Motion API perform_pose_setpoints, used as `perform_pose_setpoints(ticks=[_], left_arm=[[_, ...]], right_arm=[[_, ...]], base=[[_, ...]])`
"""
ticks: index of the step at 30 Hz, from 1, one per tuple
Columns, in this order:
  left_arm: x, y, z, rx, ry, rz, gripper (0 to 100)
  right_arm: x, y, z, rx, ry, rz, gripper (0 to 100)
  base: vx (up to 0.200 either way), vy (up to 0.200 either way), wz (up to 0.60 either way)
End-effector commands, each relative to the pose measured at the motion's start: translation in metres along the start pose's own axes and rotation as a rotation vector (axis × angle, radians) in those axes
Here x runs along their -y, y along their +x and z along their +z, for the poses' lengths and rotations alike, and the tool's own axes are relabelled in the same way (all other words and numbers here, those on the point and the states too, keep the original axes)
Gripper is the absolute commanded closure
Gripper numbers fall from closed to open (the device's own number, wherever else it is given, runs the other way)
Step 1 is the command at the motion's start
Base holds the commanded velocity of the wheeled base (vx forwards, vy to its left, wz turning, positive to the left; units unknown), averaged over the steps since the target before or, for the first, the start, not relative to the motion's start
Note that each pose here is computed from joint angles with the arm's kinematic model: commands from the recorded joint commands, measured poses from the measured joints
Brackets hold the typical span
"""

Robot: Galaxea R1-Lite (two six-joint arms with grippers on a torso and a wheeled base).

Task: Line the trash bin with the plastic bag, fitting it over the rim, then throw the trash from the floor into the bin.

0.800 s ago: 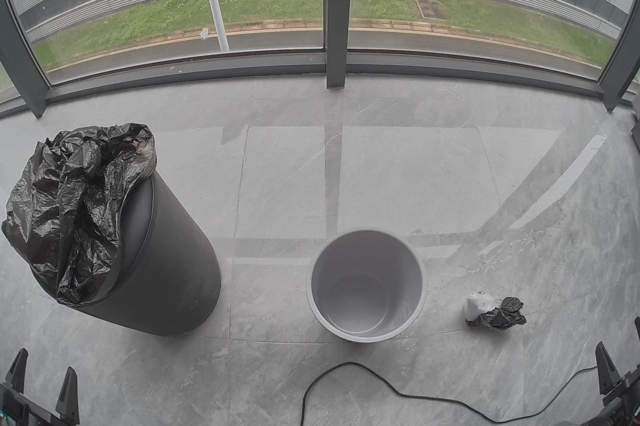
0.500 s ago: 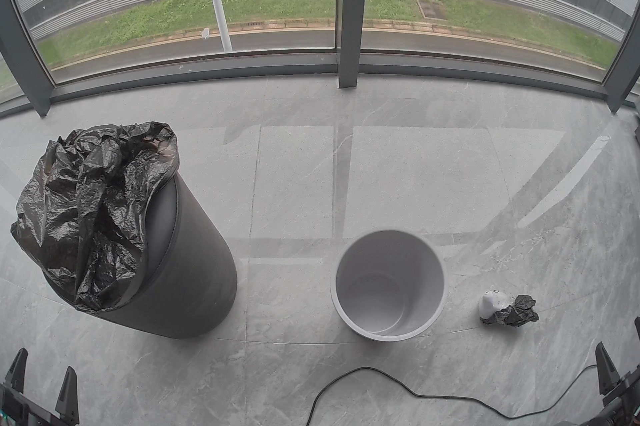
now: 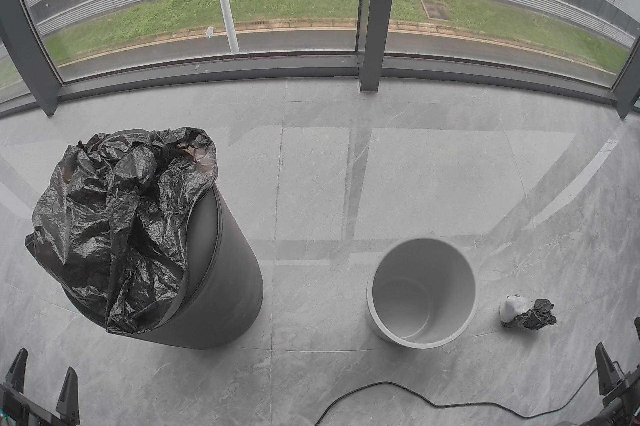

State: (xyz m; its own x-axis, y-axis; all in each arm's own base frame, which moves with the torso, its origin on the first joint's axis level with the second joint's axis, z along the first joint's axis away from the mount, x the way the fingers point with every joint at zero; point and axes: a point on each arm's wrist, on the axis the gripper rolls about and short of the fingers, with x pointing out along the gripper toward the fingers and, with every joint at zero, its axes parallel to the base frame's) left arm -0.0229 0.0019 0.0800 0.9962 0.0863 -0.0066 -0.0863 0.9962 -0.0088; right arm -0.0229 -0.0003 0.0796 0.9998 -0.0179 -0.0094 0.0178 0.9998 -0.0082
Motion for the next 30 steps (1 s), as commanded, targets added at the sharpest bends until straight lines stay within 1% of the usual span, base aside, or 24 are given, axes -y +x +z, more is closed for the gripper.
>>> perform_pose_setpoints(ticks=[1,23,26,30], left_arm=[[0.0000,0.0002,-0.0051,-0.001,0.000,0.000,0],[-0.0001,0.0001,-0.0039,0.013,-0.006,-0.002,0],[0.0002,-0.0001,-0.0050,-0.001,0.006,-0.013,0],[0.0003,0.0001,-0.0039,0.013,0.004,-0.017,0]], right_arm=[[-0.0001,0.0002,-0.0043,-0.003,-0.001,-0.001,0],[0.0000,0.0003,-0.0043,-0.004,0.008,0.001,0],[0.0000,0.0003,-0.0043,-0.004,0.008,0.001,0],[0.0000,0.0002,-0.0043,-0.003,0.010,0.001,0]], base=[[0.200,0.000,0.00],[0.000,0.000,0.00],[0.000,0.000,0.00],[0.000,0.000,0.00]])
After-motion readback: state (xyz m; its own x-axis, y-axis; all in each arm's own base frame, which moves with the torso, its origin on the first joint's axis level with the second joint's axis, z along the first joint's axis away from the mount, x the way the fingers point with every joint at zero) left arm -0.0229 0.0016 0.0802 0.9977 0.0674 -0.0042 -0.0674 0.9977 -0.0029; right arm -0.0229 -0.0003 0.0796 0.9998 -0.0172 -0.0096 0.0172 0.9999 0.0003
